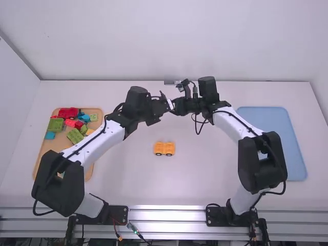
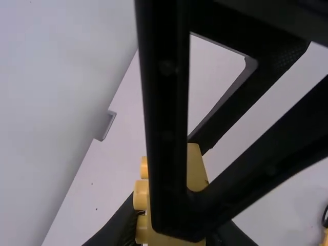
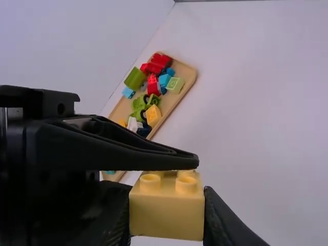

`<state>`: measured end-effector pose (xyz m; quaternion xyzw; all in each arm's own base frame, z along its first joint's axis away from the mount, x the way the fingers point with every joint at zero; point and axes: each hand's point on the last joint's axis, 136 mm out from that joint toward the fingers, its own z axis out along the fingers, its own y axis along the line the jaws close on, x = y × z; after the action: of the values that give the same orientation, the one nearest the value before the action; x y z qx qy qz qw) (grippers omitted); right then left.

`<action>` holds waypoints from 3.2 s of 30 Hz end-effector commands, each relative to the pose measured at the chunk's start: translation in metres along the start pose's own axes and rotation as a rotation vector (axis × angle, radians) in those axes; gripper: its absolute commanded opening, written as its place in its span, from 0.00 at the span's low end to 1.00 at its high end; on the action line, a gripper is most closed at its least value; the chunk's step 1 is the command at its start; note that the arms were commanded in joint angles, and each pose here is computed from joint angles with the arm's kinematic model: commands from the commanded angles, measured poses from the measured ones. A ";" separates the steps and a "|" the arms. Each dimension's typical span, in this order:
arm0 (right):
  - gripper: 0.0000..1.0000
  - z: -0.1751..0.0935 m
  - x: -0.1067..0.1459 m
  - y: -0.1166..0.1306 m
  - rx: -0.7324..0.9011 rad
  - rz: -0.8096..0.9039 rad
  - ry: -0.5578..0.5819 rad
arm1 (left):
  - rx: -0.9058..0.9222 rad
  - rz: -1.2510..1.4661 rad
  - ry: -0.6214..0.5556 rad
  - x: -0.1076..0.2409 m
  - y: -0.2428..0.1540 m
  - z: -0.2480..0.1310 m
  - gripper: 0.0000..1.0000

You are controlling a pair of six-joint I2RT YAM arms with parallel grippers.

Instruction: Assemble lego blocks to make yellow taxi

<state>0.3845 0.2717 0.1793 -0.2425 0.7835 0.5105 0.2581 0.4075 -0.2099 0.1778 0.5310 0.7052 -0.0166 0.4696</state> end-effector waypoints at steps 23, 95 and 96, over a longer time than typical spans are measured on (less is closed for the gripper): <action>0.26 -0.026 -0.006 -0.002 0.016 -0.437 0.070 | 0.350 -0.266 -0.173 -0.033 0.026 -0.074 0.99; 0.39 -0.022 0.026 0.061 -0.178 -0.826 0.255 | 0.680 -0.205 -0.287 -0.022 -0.039 -0.056 0.25; 0.50 -0.022 0.026 0.061 -0.178 -0.826 0.256 | 0.680 -0.205 -0.286 -0.022 -0.039 -0.056 0.26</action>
<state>0.3218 0.2657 0.2049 -0.6135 0.6102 0.3912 0.3135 0.3437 -0.2130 0.2016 0.5793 0.6413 -0.3588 0.3528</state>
